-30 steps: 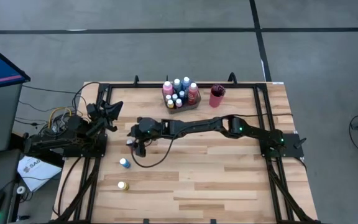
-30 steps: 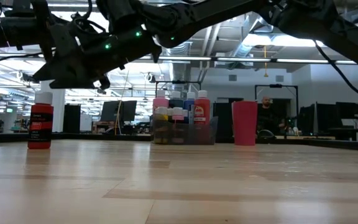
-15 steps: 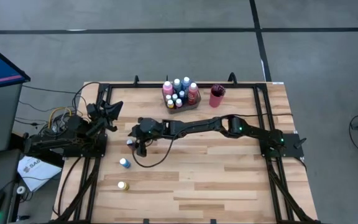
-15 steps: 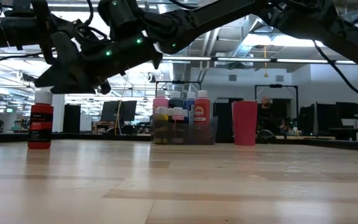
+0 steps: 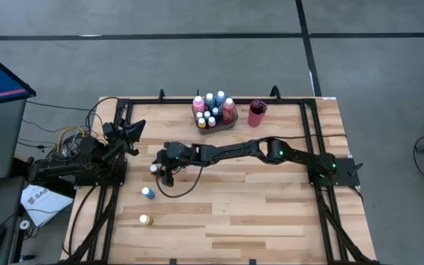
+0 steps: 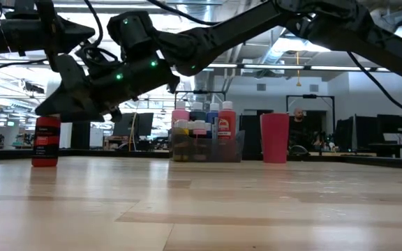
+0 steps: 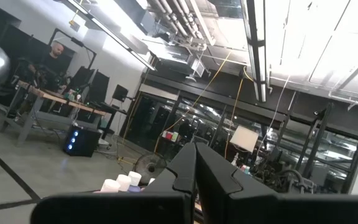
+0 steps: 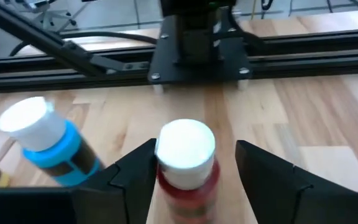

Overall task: Pick & Place Paint Supplies
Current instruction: Put the red paint bottle into the gray bin

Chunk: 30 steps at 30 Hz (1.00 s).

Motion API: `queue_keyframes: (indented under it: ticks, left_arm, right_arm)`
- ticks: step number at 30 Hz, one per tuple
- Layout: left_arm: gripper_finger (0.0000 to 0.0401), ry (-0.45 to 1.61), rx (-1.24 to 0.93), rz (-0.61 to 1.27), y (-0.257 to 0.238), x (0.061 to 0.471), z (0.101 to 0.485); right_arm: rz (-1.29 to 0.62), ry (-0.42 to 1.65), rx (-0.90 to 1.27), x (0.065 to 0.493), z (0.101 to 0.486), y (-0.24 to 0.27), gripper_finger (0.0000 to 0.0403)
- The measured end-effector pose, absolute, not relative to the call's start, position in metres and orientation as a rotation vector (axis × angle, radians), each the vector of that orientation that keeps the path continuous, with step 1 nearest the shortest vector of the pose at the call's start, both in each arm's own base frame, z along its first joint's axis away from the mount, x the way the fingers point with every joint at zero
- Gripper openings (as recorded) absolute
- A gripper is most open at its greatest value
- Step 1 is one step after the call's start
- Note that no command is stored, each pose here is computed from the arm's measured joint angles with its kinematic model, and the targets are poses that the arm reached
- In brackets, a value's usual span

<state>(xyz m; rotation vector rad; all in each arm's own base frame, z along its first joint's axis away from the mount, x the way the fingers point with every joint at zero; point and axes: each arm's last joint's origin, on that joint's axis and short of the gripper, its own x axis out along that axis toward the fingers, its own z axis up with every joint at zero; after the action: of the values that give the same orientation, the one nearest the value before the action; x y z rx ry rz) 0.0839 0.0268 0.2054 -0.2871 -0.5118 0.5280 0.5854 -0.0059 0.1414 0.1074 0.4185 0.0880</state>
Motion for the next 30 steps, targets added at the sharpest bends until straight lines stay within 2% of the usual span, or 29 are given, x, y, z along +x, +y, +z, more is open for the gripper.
queue_keyframes:
  ticks: [4,11,19,23,30]
  left_arm:
    - [0.0002,-0.511,-0.287,0.528,0.027,0.084,0.205]
    - [0.0002,-0.511,-0.287,0.528,0.027,0.084,0.205]
    - [0.0002,-0.511,-0.287,0.528,0.027,0.084,0.205]
    - [0.0002,-0.511,-0.287,0.528,0.027,0.084,0.205]
    - [0.0002,-0.512,-0.287,0.528,0.027,0.084,0.205]
  right_arm:
    - [0.082,0.416,0.101,0.585,0.142,-0.008,0.0184]
    - [0.096,0.417,0.101,0.585,0.142,-0.006,0.0106]
    - [0.115,0.437,0.161,0.583,0.151,-0.006,0.0104]
    - [0.143,0.444,0.176,0.575,0.183,-0.014,0.0104]
    - [0.149,0.486,0.006,0.532,0.281,-0.037,0.0104]
